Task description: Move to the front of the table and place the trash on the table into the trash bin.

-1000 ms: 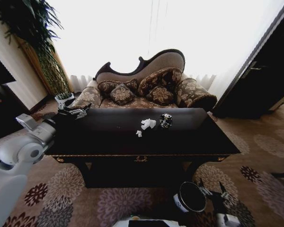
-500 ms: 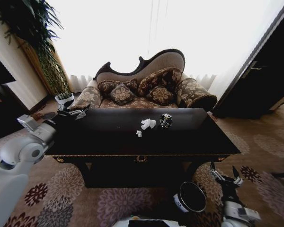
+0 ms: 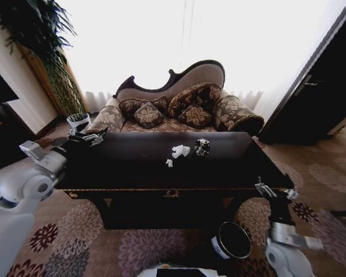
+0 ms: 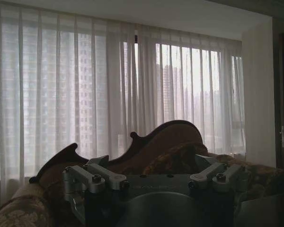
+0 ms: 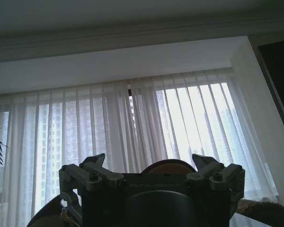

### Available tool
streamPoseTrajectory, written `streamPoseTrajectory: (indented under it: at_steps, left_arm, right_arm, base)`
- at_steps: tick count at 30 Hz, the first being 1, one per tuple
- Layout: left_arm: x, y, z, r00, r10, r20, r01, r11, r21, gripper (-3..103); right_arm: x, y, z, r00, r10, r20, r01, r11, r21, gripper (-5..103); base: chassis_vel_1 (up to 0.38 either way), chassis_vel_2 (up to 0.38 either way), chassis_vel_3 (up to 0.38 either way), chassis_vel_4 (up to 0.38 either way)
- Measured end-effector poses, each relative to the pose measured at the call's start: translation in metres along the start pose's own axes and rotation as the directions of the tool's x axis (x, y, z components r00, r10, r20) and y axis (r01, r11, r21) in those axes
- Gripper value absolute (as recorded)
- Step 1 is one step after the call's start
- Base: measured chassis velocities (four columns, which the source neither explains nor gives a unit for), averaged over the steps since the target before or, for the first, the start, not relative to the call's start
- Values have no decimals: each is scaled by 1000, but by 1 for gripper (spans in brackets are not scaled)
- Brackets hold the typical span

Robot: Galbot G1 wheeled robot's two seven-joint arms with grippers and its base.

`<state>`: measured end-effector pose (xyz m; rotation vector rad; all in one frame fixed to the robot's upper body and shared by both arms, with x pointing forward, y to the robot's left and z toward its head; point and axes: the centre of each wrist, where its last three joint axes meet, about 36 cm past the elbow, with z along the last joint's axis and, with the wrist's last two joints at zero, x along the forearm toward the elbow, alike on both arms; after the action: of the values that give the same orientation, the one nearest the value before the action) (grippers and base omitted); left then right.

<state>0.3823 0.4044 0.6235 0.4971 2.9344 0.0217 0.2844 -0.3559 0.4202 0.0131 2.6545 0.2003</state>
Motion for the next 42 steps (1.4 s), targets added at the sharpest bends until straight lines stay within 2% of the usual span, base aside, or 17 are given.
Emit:
streamPoseTrajectory:
  at_steps: [3, 5, 7, 10, 11, 14, 15, 20, 21, 26, 30, 35, 42]
  left_arm:
    - [20, -1, -1, 1000, -12, 13, 12, 1000, -21, 100]
    - [25, -2, 0, 1000, -14, 14, 14, 999, -31, 100]
    - [45, -7, 7, 999, -18, 30, 20, 998, -63, 100]
    - [64, -27, 6, 997, -40, 68, 42, 999, -33, 100]
    - [64, -27, 6, 997, -40, 68, 42, 999, -33, 100]
    - [82, -44, 7, 992, -76, 100, 77, 997, -2, 100]
    - [82, -44, 7, 992, -76, 100, 77, 997, -2, 100]
    - [98, -54, 3, 986, -112, 127, 114, 993, -5, 100]
    - [98, -54, 3, 986, -112, 127, 114, 993, -5, 100]
    - [112, -52, 0, 975, -179, 128, 181, 984, 0, 100]
    - [119, -54, 1, 971, -205, 127, 205, 979, 7, 100]
    - [124, -57, -2, 967, -214, 136, 215, 977, 11, 100]
    - [127, -59, 1, 967, -220, 129, 220, 975, 11, 100]
  right_arm:
    - [-15, 7, -5, 998, -67, -15, 66, 996, -55, 100]
    - [-17, 8, -6, 997, -80, -20, 78, 995, -65, 100]
    - [-27, 11, -7, 989, -138, -43, 134, 987, -91, 100]
    - [-34, 11, 0, 980, -182, -81, 174, 980, -100, 100]
    - [-34, 11, 0, 980, -182, -81, 174, 980, -100, 100]
    - [-35, 7, 15, 953, -276, -126, 259, 957, -133, 100]
    - [-35, 7, 15, 953, -276, -126, 259, 957, -133, 100]
    - [-43, -5, 47, 875, -444, -193, 422, 895, -145, 100]
    - [-43, -5, 47, 875, -444, -193, 422, 895, -145, 100]
    - [-65, -4, 68, 823, -520, -229, 497, 854, -152, 100]
    - [-81, -2, 73, 809, -541, -229, 522, 841, -145, 100]
    - [-105, -5, 72, 788, -573, -223, 560, 819, -125, 100]
    - [-118, -6, 72, 757, -614, -221, 599, 789, -140, 100]
  base:
    - [0, 0, 0, 0]
    - [0, 0, 0, 0]
    - [0, 0, 0, 0]
    - [0, 0, 0, 0]
    - [0, 0, 0, 0]
    - [0, 0, 0, 0]
    - [0, 0, 0, 0]
    - [0, 0, 0, 0]
    - [0, 0, 0, 0]
    - [0, 0, 0, 0]
    - [0, 0, 0, 0]
    - [0, 0, 0, 0]
    - [0, 0, 0, 0]
